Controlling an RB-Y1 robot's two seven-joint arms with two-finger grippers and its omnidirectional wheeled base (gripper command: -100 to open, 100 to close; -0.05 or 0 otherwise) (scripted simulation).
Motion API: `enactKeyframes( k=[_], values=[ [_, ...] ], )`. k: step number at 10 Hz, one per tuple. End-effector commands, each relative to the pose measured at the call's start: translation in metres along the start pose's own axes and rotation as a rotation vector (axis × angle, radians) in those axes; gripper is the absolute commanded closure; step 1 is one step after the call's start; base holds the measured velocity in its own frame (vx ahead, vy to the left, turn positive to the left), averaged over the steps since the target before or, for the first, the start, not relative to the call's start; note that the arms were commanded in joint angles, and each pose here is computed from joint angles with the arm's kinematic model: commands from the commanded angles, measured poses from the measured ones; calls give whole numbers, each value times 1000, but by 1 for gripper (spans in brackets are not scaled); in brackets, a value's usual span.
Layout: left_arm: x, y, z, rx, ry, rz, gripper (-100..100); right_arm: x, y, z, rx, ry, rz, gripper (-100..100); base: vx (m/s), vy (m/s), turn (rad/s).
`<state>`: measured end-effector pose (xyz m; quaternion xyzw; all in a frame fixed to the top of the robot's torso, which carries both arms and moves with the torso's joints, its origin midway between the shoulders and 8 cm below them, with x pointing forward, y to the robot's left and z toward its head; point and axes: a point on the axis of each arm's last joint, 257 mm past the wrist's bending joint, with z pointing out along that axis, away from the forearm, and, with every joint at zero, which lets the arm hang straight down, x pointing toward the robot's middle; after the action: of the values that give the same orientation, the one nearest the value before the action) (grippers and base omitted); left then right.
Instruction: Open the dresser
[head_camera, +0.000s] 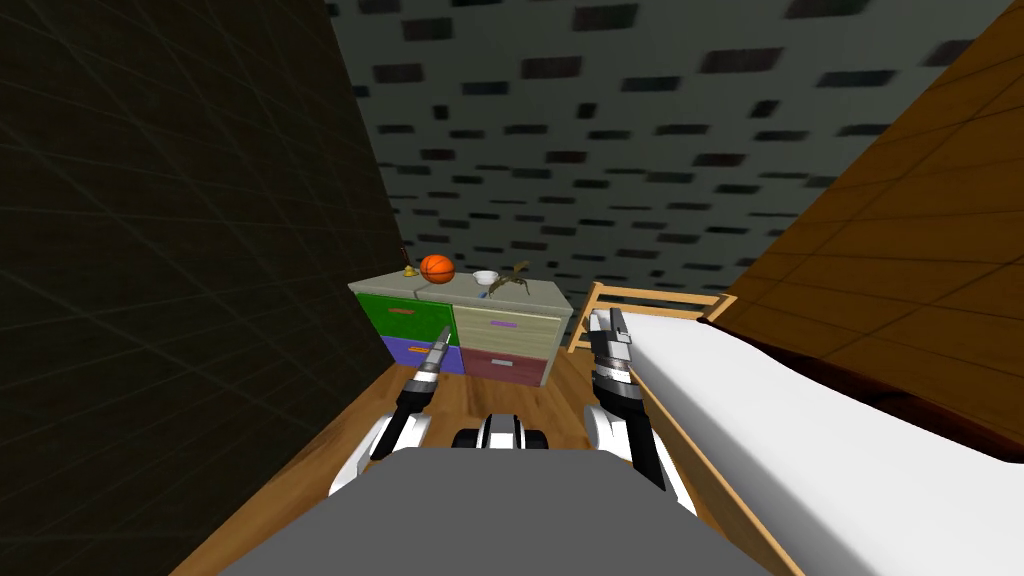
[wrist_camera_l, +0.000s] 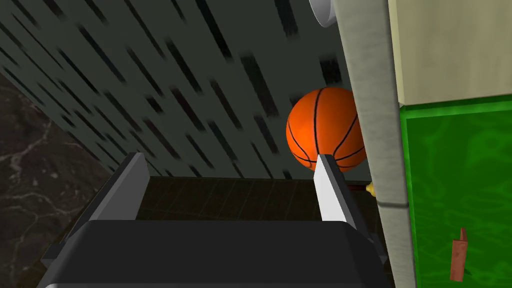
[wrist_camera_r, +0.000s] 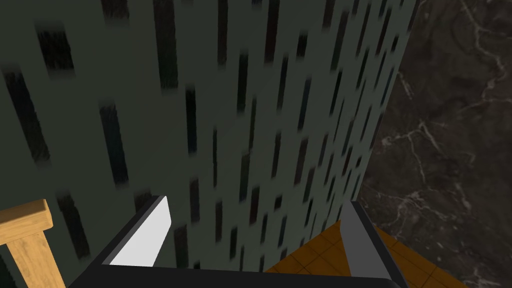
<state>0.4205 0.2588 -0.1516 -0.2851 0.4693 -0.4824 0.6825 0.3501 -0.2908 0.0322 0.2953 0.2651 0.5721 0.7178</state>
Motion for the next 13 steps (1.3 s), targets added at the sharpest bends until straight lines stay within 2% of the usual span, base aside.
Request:
enactKeyframes(
  k=[1,5,10,13],
  values=[
    [12,22,-6,-37,26,13,-100,0,0,0,0,0,0,0,88,-61,-40],
    [30,57,-18,-101,66,28,-100,0,0,0,0,0,0,0,101,-63,-36],
    [46,84,-30,-154,98,36,-100,0,0,0,0,0,0,0,90,-49,-29],
    [64,110,-44,-208,128,37,-100,0,0,0,0,0,0,0,91,-60,-35]
  ],
)
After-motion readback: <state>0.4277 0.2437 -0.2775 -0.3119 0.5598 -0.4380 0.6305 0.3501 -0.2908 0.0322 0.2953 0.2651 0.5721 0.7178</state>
